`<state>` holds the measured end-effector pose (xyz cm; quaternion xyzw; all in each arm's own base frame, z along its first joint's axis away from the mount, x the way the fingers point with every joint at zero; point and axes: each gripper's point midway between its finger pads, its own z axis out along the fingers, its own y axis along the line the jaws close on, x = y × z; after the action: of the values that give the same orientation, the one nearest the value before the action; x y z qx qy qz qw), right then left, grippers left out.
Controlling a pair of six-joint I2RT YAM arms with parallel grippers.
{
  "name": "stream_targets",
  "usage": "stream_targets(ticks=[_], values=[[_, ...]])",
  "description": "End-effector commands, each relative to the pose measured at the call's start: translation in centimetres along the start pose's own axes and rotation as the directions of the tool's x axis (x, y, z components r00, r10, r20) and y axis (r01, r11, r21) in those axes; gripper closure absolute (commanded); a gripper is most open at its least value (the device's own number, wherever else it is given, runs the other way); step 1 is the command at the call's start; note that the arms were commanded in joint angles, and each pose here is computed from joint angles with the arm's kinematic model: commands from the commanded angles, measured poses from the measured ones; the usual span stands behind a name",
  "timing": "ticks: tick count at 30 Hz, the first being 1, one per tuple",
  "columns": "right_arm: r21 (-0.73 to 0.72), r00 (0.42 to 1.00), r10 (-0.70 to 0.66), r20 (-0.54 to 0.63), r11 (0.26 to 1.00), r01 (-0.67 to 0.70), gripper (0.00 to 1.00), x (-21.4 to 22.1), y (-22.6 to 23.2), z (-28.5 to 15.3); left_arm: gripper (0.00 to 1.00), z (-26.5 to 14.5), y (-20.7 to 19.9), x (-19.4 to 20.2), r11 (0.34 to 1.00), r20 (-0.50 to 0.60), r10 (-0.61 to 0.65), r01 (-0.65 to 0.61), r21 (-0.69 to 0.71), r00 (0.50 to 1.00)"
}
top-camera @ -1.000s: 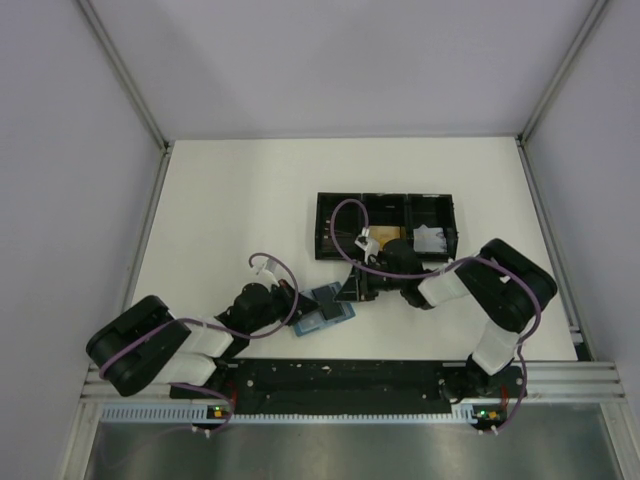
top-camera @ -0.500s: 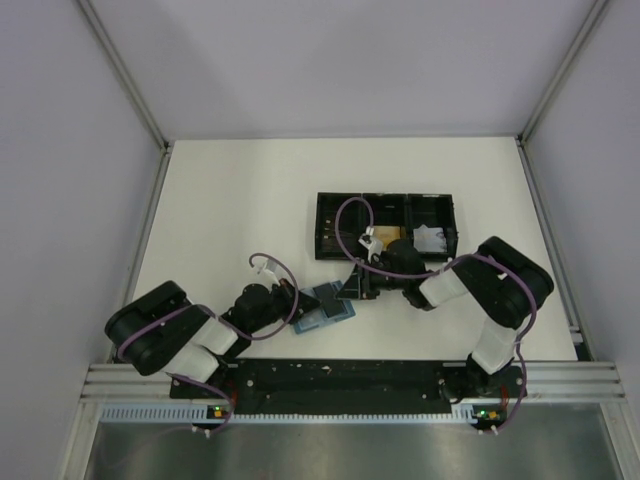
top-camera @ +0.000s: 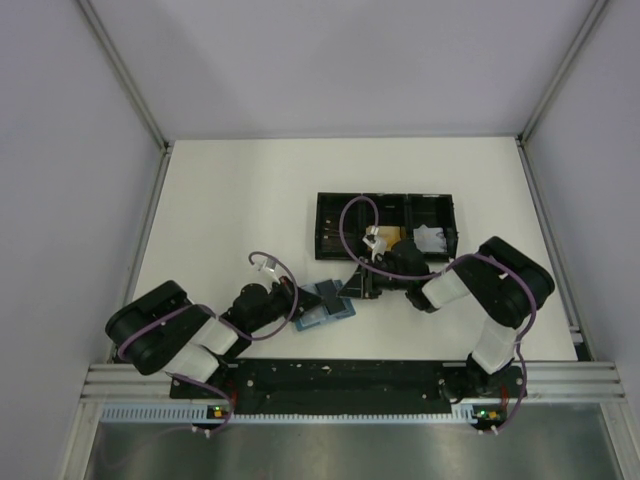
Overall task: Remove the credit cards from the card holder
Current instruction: Remove the credit card from the card holder.
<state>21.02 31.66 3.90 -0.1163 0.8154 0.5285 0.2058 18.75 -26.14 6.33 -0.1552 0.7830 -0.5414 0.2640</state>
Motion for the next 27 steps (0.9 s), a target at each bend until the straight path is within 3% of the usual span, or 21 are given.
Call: stream_targets(ticks=[1,9,15,27], values=[[-0.049,1.000,-0.009,-0.009,0.999,0.009,0.78,0.6,0.6,-0.3,1.00,-2.5,-1.1,0.7,0.995,0.004,0.028,-0.029,0.096,1.000],[-0.125,1.000,-0.015,-0.024,0.992,0.012,0.81,0.7,2.0,-0.4,1.00,-2.5,-1.6,0.8,0.992,-0.005,0.035,-0.034,0.118,0.999],[-0.108,1.000,-0.006,-0.010,0.994,0.004,1.00,0.6,1.5,-0.6,1.00,-2.6,-1.3,0.7,0.994,0.003,0.033,-0.033,0.106,0.999],[-0.035,0.999,0.033,0.010,0.999,-0.033,1.00,0.4,-0.9,-1.5,1.00,-3.4,1.7,0.8,0.999,0.019,0.036,-0.036,-0.019,0.999]])
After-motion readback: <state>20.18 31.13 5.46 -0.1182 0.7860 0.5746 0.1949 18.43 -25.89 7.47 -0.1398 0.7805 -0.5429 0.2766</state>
